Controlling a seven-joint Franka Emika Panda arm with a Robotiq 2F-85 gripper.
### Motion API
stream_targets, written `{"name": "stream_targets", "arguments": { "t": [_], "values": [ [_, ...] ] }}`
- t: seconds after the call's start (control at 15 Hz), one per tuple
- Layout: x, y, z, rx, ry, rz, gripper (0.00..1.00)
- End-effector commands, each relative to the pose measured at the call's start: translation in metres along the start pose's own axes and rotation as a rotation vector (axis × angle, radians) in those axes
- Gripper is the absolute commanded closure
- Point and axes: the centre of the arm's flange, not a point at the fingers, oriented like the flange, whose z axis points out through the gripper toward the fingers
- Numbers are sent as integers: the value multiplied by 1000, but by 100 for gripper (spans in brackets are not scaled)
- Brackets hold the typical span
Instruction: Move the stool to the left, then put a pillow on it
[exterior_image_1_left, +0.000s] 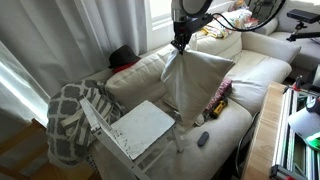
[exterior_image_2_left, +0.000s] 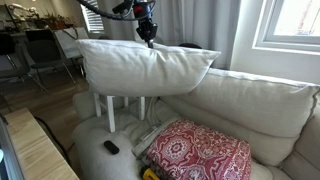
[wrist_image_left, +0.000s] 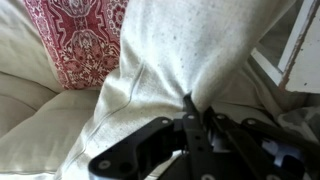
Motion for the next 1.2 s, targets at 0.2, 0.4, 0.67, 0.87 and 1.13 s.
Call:
{"name": "stream_targets", "arguments": {
  "t": [0.2, 0.4, 0.67, 0.87, 1.13],
  "values": [
    [-15, -58, -62, 102, 150, -261, 98],
    [-12, -80, -74, 176, 184, -337, 98],
    [-13, -88, -58, 149, 148, -320, 91],
    [-17, -99, -60, 193, 181, -390, 98],
    [-29, -140, -95, 239, 270, -562, 98]
  ]
}}
